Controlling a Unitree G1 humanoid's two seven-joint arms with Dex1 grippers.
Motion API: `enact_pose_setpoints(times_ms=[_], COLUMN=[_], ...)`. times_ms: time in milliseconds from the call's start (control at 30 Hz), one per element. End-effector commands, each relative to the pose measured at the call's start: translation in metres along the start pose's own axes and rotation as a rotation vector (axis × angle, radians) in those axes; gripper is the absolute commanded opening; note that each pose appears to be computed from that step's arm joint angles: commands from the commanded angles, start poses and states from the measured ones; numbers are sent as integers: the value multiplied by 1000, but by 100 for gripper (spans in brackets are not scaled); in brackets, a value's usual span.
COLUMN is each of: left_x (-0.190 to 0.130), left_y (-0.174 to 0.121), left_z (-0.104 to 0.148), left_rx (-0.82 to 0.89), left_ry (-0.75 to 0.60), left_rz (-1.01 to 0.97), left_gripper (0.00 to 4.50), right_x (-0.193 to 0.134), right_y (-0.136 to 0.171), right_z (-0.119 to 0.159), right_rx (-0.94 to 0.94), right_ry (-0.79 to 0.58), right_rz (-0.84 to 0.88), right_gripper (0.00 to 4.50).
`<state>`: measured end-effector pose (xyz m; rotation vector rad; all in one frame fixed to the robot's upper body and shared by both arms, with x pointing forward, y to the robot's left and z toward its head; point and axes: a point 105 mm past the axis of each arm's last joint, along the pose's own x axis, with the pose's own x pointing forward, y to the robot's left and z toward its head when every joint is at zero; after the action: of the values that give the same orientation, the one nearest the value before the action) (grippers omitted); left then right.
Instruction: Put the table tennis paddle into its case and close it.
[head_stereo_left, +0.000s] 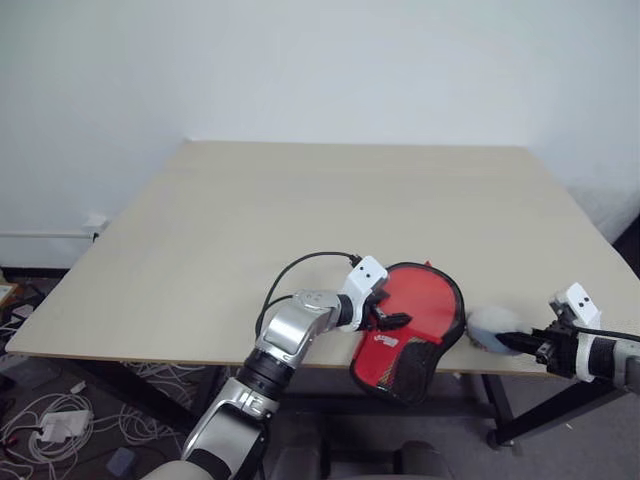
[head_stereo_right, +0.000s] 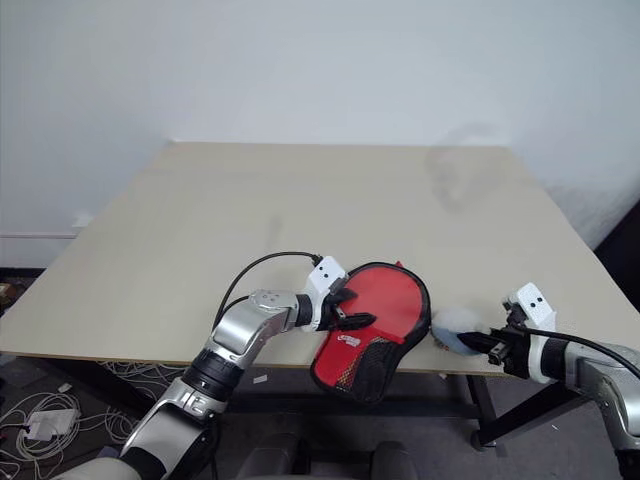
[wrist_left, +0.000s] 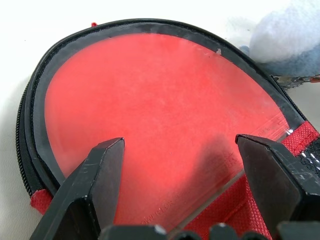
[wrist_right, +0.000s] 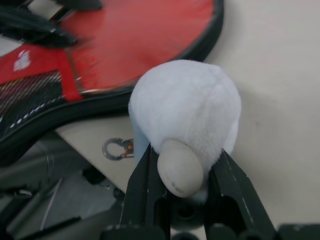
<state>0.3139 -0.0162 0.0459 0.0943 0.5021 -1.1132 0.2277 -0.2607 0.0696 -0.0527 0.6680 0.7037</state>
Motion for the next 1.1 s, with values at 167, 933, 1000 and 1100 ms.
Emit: enact_pose_setpoints(times_ms=[167, 933, 1000, 1100], left_x=[1, 2, 2, 2], left_y=[5, 7, 7, 7], left_z=[-41, -41, -41, -41], left_rx=[-99, -105, -107, -107], left_ry=[136, 135, 134, 135], left_rz=[24, 35, 35, 35], left_gripper=[379, 379, 379, 379], right_x=[-7, 8, 8, 8], right_y=[28, 10, 5, 0], right_z=[-21, 4, 10, 21], right_rx=[7, 130, 112, 82], right_ry=[53, -113, -125, -139], right_rz=[85, -43, -63, -65], right_gripper=[38, 319, 399, 428])
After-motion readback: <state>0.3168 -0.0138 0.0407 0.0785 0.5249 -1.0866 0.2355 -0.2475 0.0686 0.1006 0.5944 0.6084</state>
